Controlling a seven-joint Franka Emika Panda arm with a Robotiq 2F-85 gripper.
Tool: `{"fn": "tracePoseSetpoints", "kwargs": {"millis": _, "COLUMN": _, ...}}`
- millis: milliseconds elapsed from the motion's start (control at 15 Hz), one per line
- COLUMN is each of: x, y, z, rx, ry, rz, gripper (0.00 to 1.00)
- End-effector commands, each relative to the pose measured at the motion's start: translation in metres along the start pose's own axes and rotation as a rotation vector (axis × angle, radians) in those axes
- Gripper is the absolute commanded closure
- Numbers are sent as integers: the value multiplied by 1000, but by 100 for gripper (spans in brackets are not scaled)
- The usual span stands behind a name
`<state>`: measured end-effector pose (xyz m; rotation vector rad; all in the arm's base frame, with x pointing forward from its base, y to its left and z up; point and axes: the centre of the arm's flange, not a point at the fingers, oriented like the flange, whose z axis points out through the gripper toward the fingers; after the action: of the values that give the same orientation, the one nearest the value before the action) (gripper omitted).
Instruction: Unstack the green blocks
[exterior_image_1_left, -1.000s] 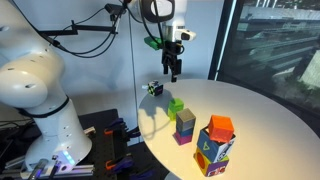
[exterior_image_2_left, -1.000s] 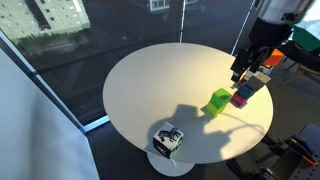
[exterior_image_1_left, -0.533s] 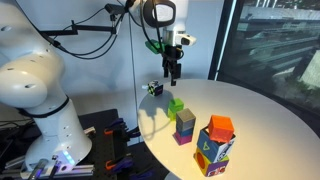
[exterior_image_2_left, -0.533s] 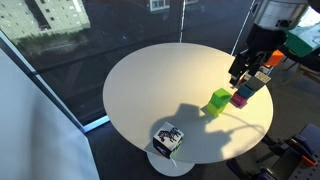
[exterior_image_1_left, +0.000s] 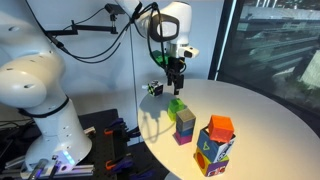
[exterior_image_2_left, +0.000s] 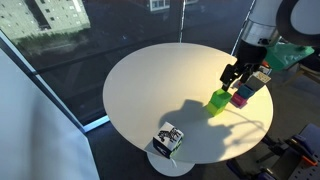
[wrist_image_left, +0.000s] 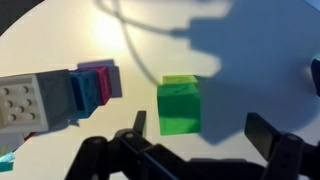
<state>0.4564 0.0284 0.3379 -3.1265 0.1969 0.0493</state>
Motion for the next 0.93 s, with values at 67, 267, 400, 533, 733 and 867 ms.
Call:
{"fn": "tracePoseSetpoints", "kwargs": {"millis": 67, "x": 4, "y": 8, "z": 24, "rx": -21, "ry": 18, "rz": 6, "gripper": 0}}
{"fn": "tracePoseSetpoints", "kwargs": {"millis": 267, "x": 5, "y": 13, "z": 37, "rx": -33, "ry": 13, "rz": 2, "gripper": 0}}
{"fn": "tracePoseSetpoints", "kwargs": {"millis": 400, "x": 7, "y": 16, "z": 46, "rx": -33, "ry": 9, "rz": 1, "gripper": 0}}
{"fn": "tracePoseSetpoints", "kwargs": {"millis": 533, "x": 8, "y": 17, "z": 54, "rx": -29, "ry": 4, "rz": 2, "gripper": 0}}
{"fn": "tracePoseSetpoints", "kwargs": {"millis": 733, "x": 10, "y": 13, "z": 68, "rx": -24, "ry": 0, "rz": -5, "gripper": 0}}
{"fn": "tracePoseSetpoints", "kwargs": {"millis": 867, "x": 11, "y": 11, "z": 76, "rx": -22, "ry": 0, "rz": -10, "gripper": 0}}
